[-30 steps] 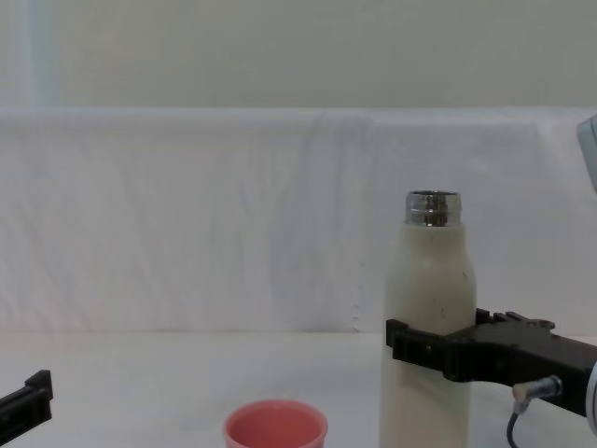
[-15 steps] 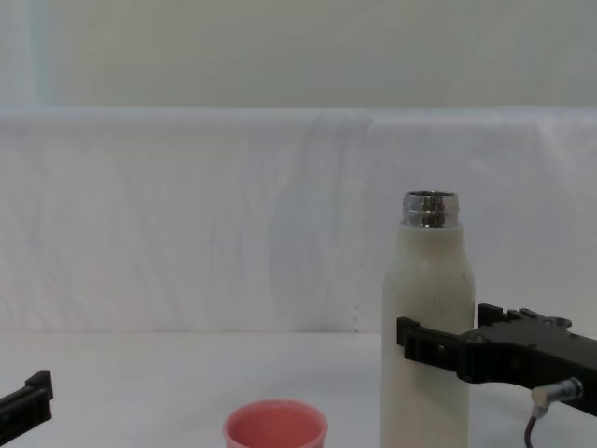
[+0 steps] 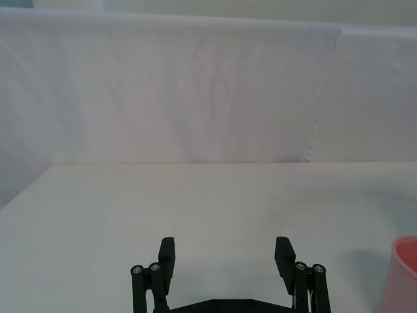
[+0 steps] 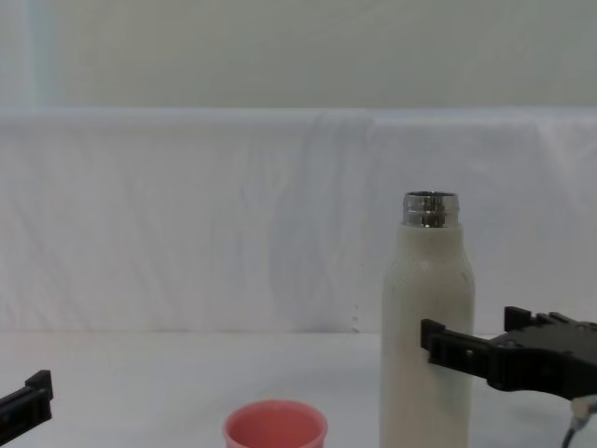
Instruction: Grasp the thermos with one hand and pour water into the cup lid.
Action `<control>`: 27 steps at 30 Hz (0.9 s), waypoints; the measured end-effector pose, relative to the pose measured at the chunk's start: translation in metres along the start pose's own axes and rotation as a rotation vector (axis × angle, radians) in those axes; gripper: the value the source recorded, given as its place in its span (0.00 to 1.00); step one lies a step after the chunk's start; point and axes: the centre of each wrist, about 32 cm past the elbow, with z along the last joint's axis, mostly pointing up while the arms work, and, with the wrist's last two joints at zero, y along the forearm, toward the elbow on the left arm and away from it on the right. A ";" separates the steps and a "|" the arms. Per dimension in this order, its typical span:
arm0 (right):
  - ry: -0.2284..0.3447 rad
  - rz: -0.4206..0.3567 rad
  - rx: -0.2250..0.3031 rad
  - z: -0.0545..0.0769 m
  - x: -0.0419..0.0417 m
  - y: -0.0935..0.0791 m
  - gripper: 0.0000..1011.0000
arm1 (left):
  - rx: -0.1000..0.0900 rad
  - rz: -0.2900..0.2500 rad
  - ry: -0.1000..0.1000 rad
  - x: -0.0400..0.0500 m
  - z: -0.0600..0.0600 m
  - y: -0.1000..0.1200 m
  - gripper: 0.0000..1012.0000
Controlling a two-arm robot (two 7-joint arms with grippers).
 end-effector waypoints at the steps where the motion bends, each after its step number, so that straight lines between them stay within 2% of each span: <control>1: 0.002 -0.003 0.000 0.000 0.0000 -0.002 0.99 | 0.000 0.000 0.000 0.0000 0.000 0.000 0.99; 8: 0.023 -0.022 0.009 -0.005 -0.0045 -0.024 0.99 | 0.000 0.000 0.000 0.0000 0.000 0.000 0.99; 13: 0.041 -0.004 0.014 -0.011 -0.0126 -0.038 0.99 | 0.000 0.000 0.000 0.0000 0.000 0.000 0.99; 14: 0.046 0.012 0.015 -0.014 -0.0163 -0.041 0.99 | 0.000 0.000 0.000 0.0000 0.000 0.000 0.99; 21: 0.062 0.088 0.016 -0.025 -0.0325 -0.042 0.99 | 0.000 0.000 0.000 0.0000 0.000 0.000 0.99; 27: 0.076 0.131 0.008 -0.036 -0.0417 -0.036 0.99 | 0.000 0.000 0.000 0.0000 0.000 0.000 0.99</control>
